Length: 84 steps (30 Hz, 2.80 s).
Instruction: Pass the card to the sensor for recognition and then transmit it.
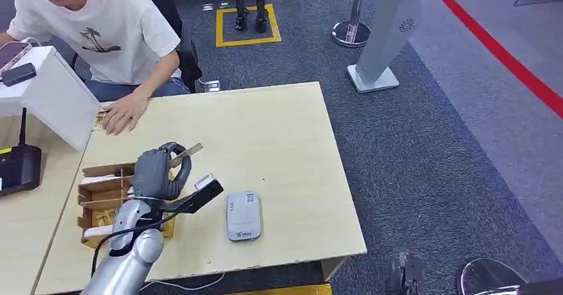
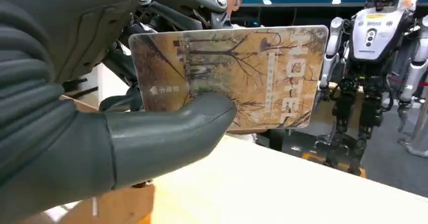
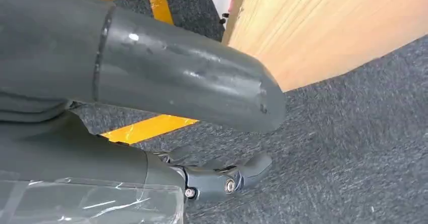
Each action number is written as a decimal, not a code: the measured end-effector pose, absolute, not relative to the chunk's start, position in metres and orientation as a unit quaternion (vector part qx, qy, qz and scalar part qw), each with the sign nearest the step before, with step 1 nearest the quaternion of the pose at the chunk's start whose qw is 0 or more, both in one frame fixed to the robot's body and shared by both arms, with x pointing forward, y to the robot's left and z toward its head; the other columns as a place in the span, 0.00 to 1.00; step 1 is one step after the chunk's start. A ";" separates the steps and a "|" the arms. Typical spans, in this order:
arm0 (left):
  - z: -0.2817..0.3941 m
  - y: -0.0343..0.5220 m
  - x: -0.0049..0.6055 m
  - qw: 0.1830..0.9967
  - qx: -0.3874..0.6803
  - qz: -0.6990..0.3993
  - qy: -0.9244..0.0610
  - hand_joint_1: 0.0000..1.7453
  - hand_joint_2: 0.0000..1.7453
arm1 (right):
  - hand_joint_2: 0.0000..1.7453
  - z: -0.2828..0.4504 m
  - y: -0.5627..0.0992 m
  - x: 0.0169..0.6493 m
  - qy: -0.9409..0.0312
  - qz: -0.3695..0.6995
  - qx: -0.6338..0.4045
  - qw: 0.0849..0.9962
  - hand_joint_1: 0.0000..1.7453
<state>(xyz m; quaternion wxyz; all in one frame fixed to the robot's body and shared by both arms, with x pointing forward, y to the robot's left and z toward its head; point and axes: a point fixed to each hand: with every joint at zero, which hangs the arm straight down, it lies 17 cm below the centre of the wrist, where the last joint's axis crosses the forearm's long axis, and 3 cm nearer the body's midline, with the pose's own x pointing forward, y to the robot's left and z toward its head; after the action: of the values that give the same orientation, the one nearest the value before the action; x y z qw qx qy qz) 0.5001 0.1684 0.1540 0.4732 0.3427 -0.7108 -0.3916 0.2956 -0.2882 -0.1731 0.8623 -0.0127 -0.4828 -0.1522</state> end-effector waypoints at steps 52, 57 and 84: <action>0.082 0.071 0.447 0.535 0.198 -0.435 -0.696 1.00 1.00 | 0.00 -0.170 -0.297 0.294 -0.489 -0.201 -0.016 0.849 0.00; 0.069 0.079 0.431 0.545 0.203 -0.431 -0.690 1.00 1.00 | 0.00 -0.172 -0.300 0.289 -0.487 -0.204 -0.019 0.849 0.00; 0.031 0.121 0.413 0.589 0.225 -0.419 -0.654 1.00 1.00 | 0.00 -0.171 -0.305 0.287 -0.489 -0.208 -0.024 0.847 0.00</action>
<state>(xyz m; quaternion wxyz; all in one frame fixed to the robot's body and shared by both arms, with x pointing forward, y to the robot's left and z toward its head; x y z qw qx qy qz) 0.4129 0.1213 0.0314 0.5887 0.2245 -0.6536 -0.4194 0.2866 -0.3053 -0.1709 0.8466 -0.0240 -0.4891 -0.2083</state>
